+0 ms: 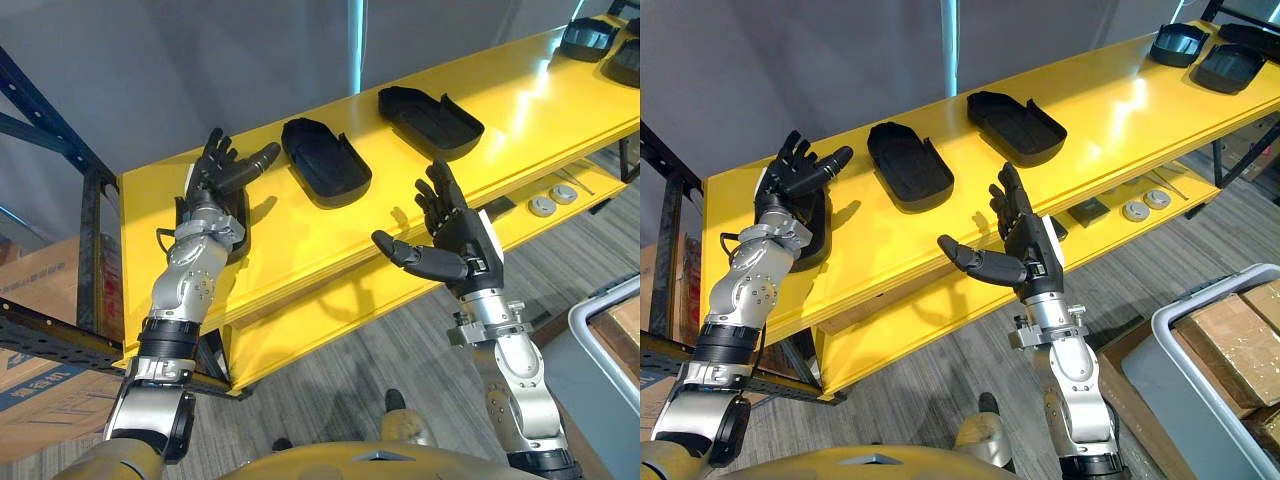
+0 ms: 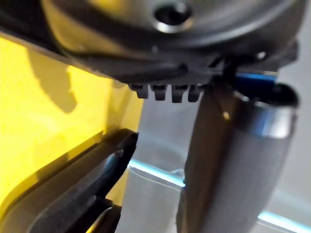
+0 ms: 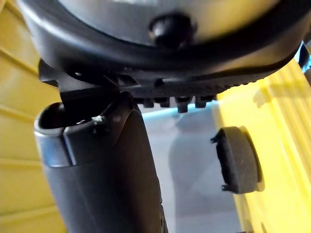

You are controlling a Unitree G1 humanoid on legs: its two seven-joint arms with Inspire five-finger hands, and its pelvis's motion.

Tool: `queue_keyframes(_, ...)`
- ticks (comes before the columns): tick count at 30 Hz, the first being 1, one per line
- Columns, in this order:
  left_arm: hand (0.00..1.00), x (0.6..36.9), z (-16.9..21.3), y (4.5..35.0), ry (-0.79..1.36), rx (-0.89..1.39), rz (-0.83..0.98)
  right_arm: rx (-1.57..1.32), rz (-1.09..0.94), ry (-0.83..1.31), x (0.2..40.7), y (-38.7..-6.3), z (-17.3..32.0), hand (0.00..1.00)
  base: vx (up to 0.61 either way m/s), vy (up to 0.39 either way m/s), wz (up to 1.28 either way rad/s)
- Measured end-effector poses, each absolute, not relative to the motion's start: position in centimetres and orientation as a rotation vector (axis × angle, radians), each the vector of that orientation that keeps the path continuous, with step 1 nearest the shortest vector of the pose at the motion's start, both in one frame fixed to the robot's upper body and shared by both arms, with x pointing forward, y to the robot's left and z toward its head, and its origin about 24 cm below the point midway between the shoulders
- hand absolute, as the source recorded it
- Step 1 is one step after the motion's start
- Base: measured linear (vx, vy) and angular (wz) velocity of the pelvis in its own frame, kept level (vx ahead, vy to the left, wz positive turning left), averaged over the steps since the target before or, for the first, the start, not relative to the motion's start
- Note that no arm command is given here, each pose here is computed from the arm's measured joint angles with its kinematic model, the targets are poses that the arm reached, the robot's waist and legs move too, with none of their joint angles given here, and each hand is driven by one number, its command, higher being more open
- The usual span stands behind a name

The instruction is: Walk over and take three plastic housings, then place them on the shelf

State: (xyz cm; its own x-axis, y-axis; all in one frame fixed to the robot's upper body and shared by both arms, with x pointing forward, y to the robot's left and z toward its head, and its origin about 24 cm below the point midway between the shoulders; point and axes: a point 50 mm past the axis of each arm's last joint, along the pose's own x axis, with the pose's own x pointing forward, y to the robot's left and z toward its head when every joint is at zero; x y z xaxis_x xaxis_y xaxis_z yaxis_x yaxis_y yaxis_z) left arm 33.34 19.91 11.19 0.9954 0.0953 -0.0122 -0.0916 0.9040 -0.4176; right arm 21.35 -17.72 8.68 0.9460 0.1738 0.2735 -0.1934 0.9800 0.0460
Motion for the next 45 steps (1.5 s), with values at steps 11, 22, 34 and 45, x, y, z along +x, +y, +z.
queue_keyframes(11,1.00,33.4,10.4,19.5,0.046,-0.543,0.031,0.068,0.201,-0.264,21.3,-17.6,8.6,1.00,-0.01,-0.002,-0.05)
queue_keyframes(22,1.00,33.4,9.9,20.9,0.075,-0.513,0.218,0.070,0.210,-0.278,21.1,-17.3,8.9,1.00,-0.01,-0.004,-0.02)
queue_keyframes(34,1.00,33.9,10.9,22.1,-0.006,-0.561,0.342,0.095,0.224,-0.268,20.7,-16.4,8.7,1.00,-0.01,-0.010,0.04)
queue_keyframes(45,1.00,33.0,16.4,17.4,-0.248,-0.538,-0.078,0.094,0.241,-0.280,20.7,-16.3,9.0,1.00,0.00,-0.003,0.03)
